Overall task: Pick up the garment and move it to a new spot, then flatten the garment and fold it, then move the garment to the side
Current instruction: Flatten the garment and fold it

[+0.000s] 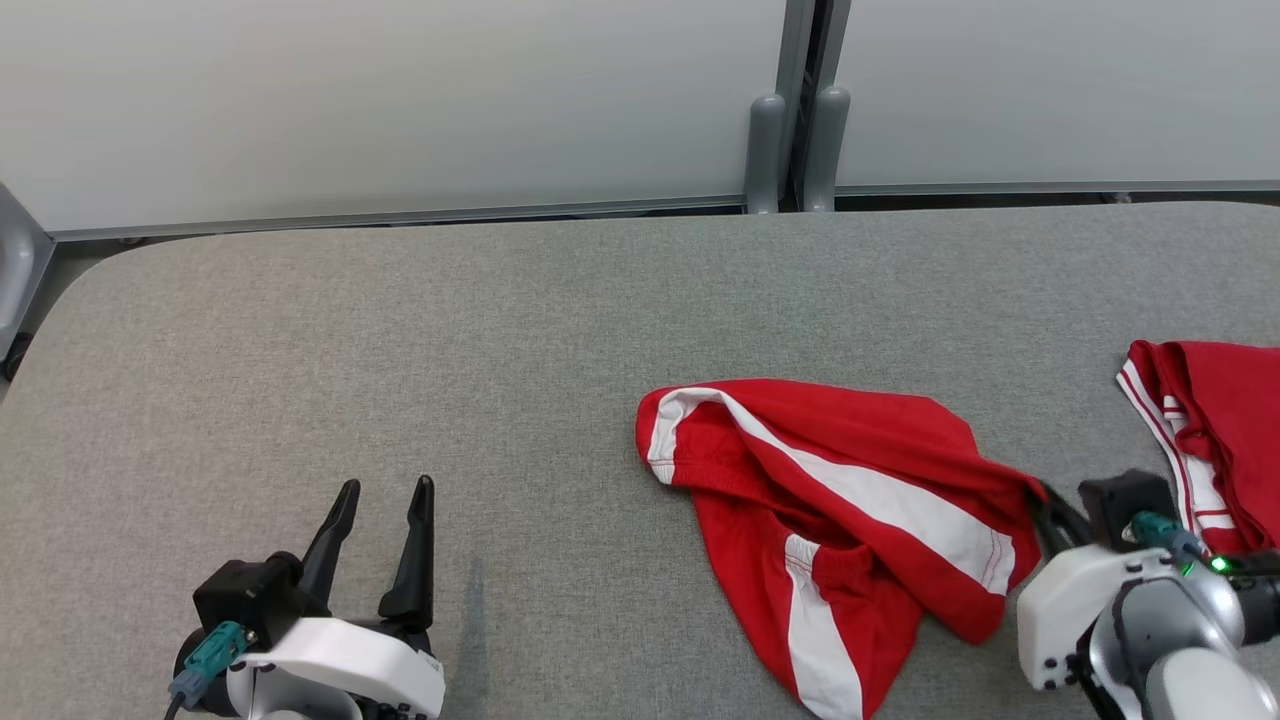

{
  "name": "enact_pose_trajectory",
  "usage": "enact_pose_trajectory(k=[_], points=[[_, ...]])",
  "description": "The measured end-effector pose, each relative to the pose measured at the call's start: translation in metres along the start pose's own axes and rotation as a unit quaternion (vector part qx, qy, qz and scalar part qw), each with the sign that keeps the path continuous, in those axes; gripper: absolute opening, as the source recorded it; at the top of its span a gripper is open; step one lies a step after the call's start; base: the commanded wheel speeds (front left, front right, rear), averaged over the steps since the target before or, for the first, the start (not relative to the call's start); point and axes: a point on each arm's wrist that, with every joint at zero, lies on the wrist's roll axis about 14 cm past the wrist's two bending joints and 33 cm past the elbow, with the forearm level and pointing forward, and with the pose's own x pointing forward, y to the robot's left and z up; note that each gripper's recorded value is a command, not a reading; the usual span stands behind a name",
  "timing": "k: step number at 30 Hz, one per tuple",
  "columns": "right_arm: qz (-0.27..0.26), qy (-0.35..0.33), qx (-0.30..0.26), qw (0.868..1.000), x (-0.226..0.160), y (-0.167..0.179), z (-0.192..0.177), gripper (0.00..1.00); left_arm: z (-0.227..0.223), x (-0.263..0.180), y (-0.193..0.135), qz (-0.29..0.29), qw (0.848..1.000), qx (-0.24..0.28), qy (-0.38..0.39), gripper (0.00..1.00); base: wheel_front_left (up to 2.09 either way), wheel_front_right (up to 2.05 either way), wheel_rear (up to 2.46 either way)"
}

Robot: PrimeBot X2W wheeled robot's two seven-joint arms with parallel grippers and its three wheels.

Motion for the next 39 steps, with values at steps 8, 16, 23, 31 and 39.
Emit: enact_pose_trajectory(k=[8, 16, 23, 31, 39], points=[[-0.041, -0.082, -0.033, 0.995, 0.024, -0.04, 0.073, 0.06, -0.007, -0.002, -0.005, -0.009, 1.0, -0.001, 0.02, 1.0, 0.0, 0.0, 0.0], [-0.059, -0.124, -0.014, 0.99, 0.042, -0.055, 0.11, 1.0, -0.023, -0.004, -0.034, -0.061, 0.996, -0.014, 0.069, 1.0, 0.0, 0.0, 0.0], [-0.058, -0.142, 0.008, 0.988, 0.032, -0.052, 0.111, 1.0, -0.038, -0.001, -0.073, -0.115, 0.985, -0.038, 0.123, 1.0, 0.0, 0.0, 0.0], [-0.067, -0.133, 0.02, 0.989, 0.01, -0.054, 0.087, 1.0, -0.058, 0.016, -0.114, -0.141, 0.956, -0.148, 0.209, 1.0, 0.0, 0.0, 0.0], [-0.088, -0.128, 0.033, 0.987, -0.006, -0.066, 0.078, 1.0, -0.08, 0.035, -0.125, -0.129, 0.943, -0.161, 0.261, 1.0, 0.0, 0.0, 0.0]])
